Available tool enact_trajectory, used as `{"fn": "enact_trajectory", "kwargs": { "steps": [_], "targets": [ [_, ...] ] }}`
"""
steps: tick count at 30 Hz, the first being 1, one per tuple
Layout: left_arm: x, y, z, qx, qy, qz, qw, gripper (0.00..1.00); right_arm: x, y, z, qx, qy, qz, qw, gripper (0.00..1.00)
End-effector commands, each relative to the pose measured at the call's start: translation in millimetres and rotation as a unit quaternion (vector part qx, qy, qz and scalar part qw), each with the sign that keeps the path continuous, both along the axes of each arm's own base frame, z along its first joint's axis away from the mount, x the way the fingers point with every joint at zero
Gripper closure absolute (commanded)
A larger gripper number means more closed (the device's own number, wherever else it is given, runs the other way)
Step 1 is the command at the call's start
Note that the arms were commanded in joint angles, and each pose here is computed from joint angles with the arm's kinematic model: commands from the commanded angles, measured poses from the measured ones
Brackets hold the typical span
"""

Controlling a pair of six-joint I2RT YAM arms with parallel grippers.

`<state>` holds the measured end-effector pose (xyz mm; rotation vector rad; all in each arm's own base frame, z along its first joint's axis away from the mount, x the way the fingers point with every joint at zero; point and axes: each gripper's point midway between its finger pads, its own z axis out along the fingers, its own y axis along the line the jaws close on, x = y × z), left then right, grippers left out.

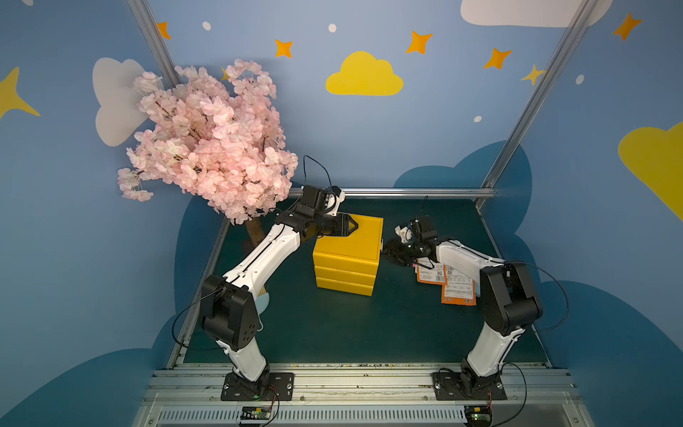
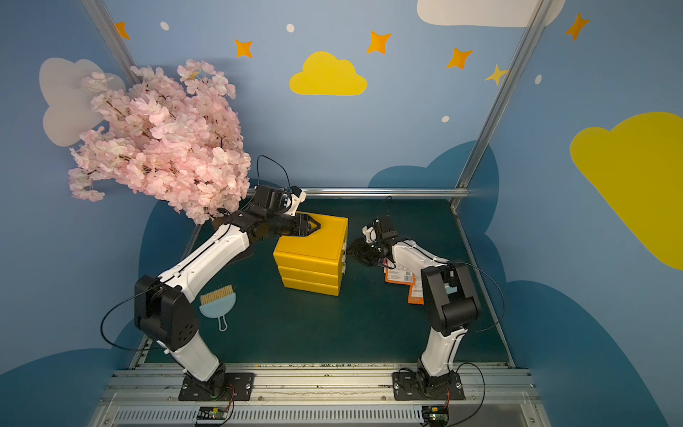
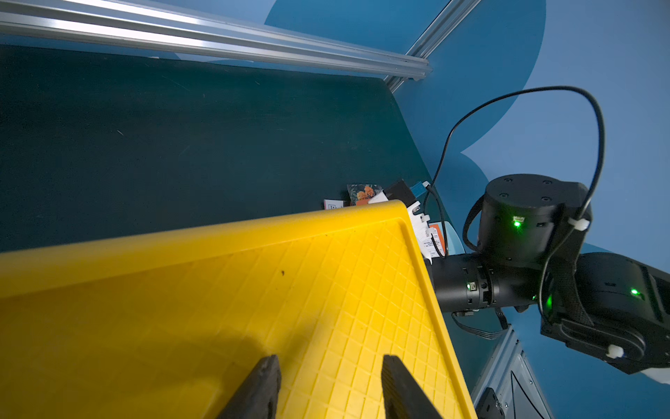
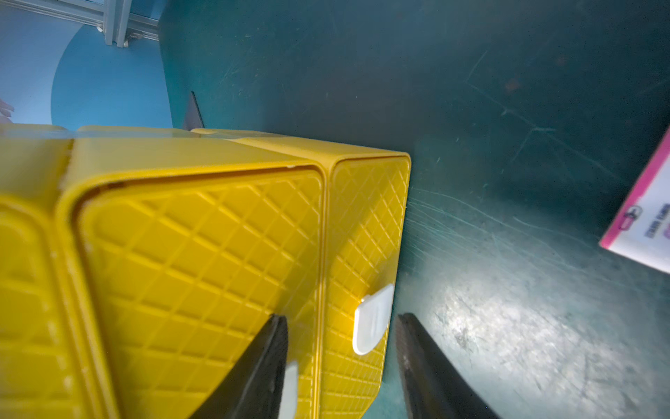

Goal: Take the seed bags out of the drawer
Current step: Close the drawer of the storage box, then open the drawer in the storage box.

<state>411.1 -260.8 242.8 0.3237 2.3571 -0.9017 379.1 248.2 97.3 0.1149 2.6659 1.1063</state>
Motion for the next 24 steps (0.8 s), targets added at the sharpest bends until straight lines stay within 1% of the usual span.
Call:
{"fn": "enact_trajectory", "kwargs": {
  "steps": [1, 6, 8, 10, 15, 20, 24],
  "targets": [
    [-54, 28, -112, 0.109, 0.200, 0.016, 0.973, 0.48, -18, 5, -14, 0.004, 0.015, 0.020, 1.000, 0.48],
    [-54, 29, -114, 0.111, 0.203, 0.018, 0.973, 0.48, -28, 1, -28, 0.017, 0.023, 0.014, 0.999, 0.49],
    [-54, 29, -114, 0.111, 0.204, 0.018, 0.972, 0.48, -31, 3, -31, 0.025, 0.024, 0.013, 0.999, 0.52],
    [-55, 30, -116, 0.111, 0.206, 0.018, 0.972, 0.48, -32, 4, -33, 0.033, 0.025, 0.011, 0.999, 0.53],
    [-56, 30, -115, 0.112, 0.206, 0.017, 0.972, 0.48, -33, 6, -33, 0.053, 0.020, 0.006, 0.998, 0.53],
    [-55, 30, -115, 0.112, 0.205, 0.017, 0.972, 0.48, -35, 5, -32, 0.065, 0.014, -0.008, 0.998, 0.48],
    [-55, 29, -115, 0.112, 0.207, 0.015, 0.972, 0.48, -34, 5, -31, 0.087, 0.009, -0.021, 0.996, 0.46]
  ]
}}
